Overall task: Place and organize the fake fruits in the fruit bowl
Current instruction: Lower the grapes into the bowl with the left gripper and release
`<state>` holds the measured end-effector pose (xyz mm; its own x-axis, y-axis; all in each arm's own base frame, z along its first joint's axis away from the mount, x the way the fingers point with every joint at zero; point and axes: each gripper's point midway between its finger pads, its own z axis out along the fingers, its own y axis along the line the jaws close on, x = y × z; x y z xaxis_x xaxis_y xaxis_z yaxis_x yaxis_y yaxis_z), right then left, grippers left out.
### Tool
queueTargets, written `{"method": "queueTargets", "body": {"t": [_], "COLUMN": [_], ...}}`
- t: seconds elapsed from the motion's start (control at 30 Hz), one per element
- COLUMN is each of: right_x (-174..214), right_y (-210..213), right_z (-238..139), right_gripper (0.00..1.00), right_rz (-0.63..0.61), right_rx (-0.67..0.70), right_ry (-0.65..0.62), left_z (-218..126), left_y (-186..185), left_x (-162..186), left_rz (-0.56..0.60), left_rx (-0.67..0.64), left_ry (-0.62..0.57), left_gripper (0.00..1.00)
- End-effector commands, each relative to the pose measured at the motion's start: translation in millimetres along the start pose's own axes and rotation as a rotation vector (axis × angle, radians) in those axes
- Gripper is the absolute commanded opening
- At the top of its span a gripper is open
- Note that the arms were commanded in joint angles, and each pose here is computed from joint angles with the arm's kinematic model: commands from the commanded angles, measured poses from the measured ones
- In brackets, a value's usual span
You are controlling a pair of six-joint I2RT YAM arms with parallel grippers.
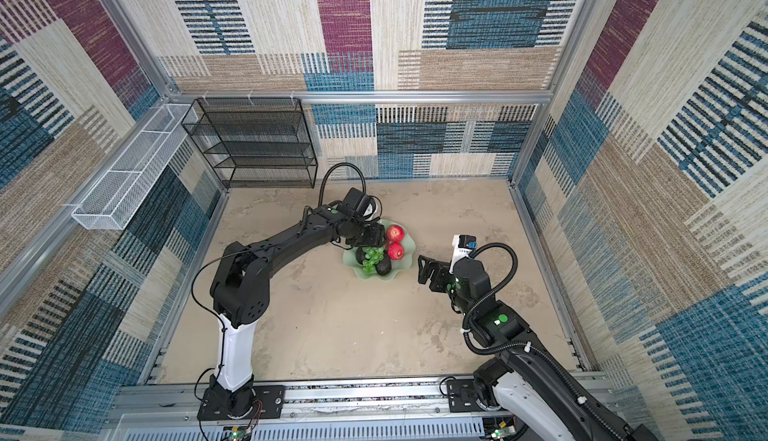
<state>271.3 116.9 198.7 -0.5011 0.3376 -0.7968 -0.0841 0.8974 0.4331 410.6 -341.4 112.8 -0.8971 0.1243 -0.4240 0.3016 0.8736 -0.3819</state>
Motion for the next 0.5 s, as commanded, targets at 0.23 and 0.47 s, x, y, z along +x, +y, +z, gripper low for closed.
{"method": "queueTargets", "body": {"t": [0.23,0.47], "right_x": [-6,-10], "right_y": [-1,1], "right_z": [3,5], "right_gripper": [0.99,1.00], "right_rz": [-0.013,-0.020], "right_rx": [0.023,0.022], "right_ry": [-0.018,-0.028], "left_z": [-27,-71], "left_y": [5,28], "left_x": [-15,-21], "left_rz": [0.006,0.060], "left_rx": [-0.056,-0.199], "left_ry": [-0.089,-0.205], "left_gripper": [0.93,0.99]}}
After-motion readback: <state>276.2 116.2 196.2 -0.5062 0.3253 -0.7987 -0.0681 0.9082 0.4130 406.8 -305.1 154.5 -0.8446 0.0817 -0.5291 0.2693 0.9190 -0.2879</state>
